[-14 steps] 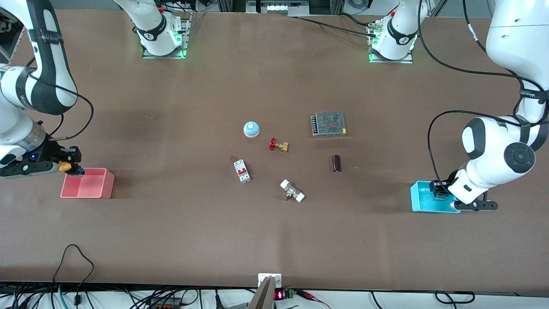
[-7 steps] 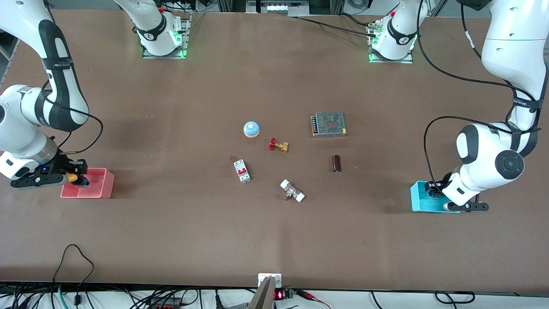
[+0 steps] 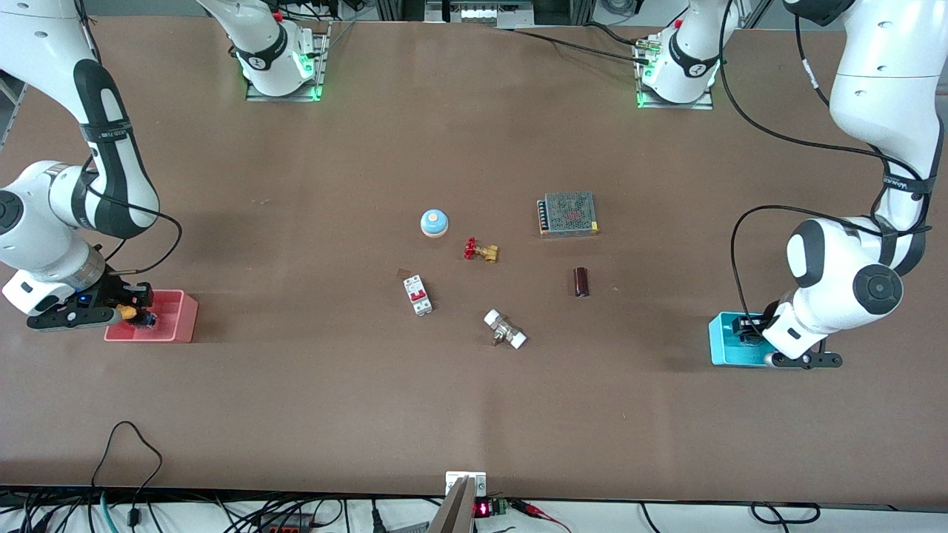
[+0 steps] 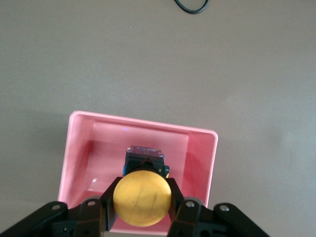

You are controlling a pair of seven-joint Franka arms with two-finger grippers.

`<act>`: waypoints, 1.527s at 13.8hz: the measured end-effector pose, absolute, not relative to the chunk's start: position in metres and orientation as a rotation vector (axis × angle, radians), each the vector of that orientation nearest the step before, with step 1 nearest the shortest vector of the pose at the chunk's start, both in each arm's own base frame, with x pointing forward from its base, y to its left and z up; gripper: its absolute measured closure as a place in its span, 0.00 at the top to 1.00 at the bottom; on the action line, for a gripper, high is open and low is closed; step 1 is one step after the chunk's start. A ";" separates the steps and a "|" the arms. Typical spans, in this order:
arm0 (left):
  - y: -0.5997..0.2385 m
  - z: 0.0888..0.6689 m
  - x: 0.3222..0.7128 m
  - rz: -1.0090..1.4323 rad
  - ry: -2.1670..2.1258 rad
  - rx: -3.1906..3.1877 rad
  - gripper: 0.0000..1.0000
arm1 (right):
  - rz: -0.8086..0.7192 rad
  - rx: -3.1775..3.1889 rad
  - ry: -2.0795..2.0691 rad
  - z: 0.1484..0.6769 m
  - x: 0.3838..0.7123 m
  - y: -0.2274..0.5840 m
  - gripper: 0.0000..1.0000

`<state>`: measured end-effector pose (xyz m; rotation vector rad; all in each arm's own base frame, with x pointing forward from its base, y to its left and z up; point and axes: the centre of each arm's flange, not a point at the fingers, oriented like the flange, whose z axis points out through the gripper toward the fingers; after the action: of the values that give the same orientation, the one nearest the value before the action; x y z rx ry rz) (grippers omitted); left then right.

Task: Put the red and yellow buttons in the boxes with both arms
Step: 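Lower the buttons into the boxes and open both grippers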

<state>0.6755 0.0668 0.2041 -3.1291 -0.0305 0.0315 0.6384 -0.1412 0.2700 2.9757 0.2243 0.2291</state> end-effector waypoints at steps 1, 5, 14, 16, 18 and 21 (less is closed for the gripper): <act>0.067 0.202 0.675 0.036 -0.031 -3.130 0.43 | 0.229 2.989 0.204 0.267 0.638 -0.141 0.41; 0.067 0.204 0.679 0.000 -0.031 -3.129 0.68 | 0.223 3.012 0.175 0.259 0.638 -0.140 0.42; 0.068 0.239 0.689 -0.092 -0.032 -3.121 1.00 | 0.175 3.022 0.179 0.238 0.636 -0.139 0.44; 0.066 0.285 0.692 -0.157 -0.027 -3.110 1.00 | 0.175 3.022 0.180 0.238 0.636 -0.139 0.46; 0.064 0.338 0.688 -0.201 -0.025 -3.098 1.00 | 0.175 3.022 0.181 0.238 0.636 -0.139 0.50; 0.050 0.404 0.674 -0.199 -0.017 -3.086 1.00 | 0.175 3.022 0.182 0.238 0.636 -0.138 0.72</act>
<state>0.6741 0.0503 0.4039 -3.0864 -0.0173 -0.1989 0.6358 -0.1381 0.2379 3.0223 0.1820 0.1748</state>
